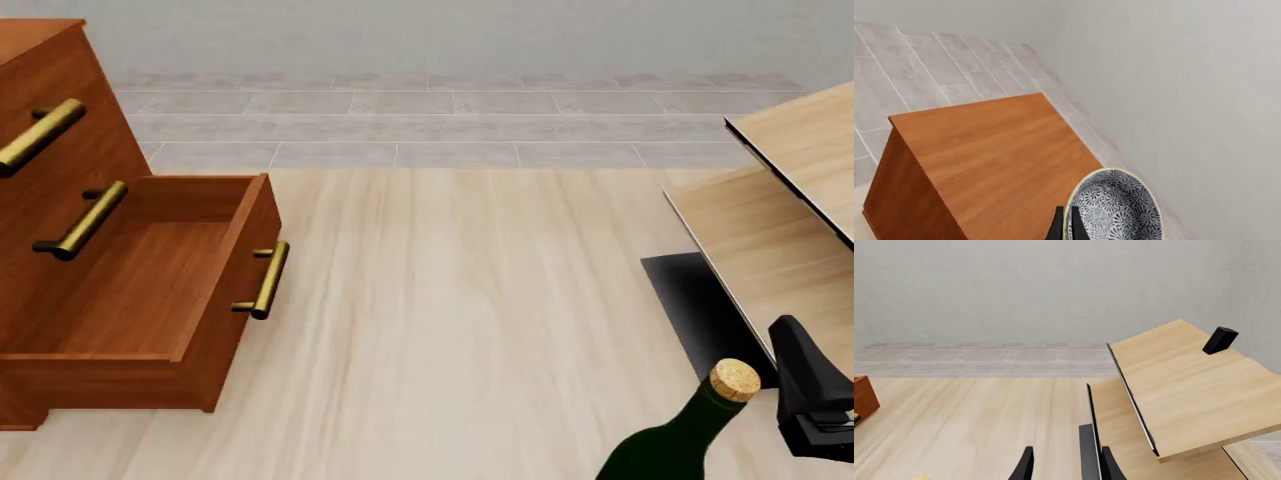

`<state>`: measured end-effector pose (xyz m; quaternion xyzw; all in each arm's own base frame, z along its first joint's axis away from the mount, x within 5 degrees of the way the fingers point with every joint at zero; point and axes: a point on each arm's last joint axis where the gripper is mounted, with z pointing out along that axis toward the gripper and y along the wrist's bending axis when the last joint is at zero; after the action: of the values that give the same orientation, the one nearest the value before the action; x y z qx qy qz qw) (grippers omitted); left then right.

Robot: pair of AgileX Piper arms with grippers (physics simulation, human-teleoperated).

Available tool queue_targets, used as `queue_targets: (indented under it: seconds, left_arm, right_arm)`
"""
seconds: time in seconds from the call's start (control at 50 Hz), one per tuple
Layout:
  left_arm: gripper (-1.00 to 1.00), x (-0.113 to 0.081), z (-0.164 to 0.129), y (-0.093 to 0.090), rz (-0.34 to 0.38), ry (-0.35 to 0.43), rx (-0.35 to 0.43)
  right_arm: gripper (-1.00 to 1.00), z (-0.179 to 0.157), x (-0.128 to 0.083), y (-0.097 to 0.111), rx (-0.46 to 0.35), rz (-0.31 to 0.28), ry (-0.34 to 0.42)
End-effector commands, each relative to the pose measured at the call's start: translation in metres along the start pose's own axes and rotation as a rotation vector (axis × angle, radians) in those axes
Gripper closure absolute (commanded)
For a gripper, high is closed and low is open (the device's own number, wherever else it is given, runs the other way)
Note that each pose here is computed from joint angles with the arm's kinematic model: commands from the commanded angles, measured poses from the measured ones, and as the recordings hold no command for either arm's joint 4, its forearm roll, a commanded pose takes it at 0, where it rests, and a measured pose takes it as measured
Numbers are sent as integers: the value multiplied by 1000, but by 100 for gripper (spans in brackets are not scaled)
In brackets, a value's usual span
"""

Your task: Put the bowl on top of the cabinet.

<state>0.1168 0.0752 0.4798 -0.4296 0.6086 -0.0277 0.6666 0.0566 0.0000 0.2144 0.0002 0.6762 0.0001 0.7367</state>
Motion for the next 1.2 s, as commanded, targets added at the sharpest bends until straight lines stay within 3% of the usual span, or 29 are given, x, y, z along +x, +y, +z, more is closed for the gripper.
queue_targets:
  seconds: [0.02,0.48,1.2]
  left_arm:
    - [100,-3,5,4,-13,-18,-30]
    - [100,-12,17,16,7,-80,-96]
    - [100,-3,47,32,46,-64,-130]
  right_arm:
    - [-100,0,0,0,0,0,0]
    - [-100,0,0,0,0,0,0]
    - [-100,0,0,0,0,0,0]
